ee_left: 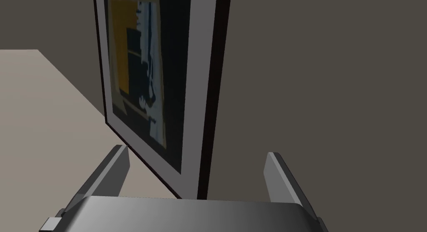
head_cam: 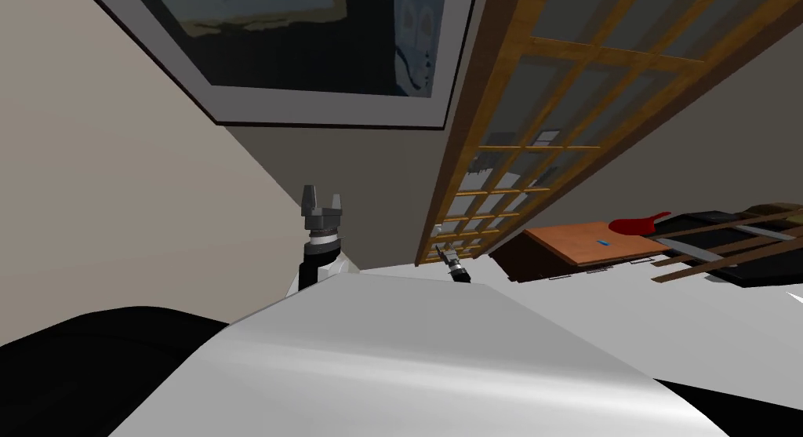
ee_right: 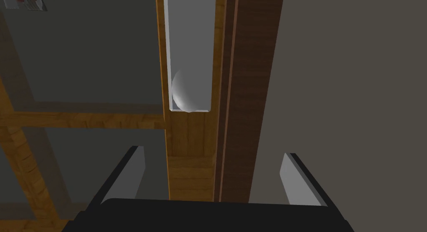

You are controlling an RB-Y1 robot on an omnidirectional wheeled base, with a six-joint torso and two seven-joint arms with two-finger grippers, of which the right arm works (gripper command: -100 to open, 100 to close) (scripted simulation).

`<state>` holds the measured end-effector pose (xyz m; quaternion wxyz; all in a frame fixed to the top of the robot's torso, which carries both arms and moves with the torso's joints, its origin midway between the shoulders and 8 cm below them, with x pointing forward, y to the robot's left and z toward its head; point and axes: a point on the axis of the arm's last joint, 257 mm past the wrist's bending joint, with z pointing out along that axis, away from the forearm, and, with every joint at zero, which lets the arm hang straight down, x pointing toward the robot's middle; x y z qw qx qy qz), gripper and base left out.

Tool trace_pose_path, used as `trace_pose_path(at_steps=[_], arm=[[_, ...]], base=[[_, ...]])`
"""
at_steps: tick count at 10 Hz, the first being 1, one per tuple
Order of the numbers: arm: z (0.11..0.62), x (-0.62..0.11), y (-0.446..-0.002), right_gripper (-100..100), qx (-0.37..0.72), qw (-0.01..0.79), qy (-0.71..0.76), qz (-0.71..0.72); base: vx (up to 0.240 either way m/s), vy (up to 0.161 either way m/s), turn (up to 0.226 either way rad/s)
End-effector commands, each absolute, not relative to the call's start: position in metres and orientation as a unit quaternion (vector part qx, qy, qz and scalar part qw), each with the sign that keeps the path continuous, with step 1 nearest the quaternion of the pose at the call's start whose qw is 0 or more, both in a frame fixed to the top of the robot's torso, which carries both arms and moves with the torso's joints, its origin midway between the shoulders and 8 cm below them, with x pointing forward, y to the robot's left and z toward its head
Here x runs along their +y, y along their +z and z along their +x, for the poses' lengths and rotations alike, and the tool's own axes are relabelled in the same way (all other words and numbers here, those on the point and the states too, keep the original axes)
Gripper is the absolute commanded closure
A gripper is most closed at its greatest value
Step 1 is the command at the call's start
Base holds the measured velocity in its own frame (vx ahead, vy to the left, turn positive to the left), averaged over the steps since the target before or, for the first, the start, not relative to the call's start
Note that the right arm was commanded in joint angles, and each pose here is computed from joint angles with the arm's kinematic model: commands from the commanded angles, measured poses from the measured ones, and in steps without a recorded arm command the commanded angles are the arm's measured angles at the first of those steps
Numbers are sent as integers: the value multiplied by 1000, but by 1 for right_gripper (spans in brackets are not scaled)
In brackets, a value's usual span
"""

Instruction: Pull the door open

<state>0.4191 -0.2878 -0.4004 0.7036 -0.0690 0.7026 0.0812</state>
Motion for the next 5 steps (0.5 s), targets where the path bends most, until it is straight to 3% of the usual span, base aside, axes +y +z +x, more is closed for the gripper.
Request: trace_pose_path(at_steps=[1, 5], arm=[[416, -302, -400, -100, 703, 705, 76, -63], [410, -323, -400, -100, 704, 705, 69, -56]], base=[[166, 107, 115], [179, 46, 33]])
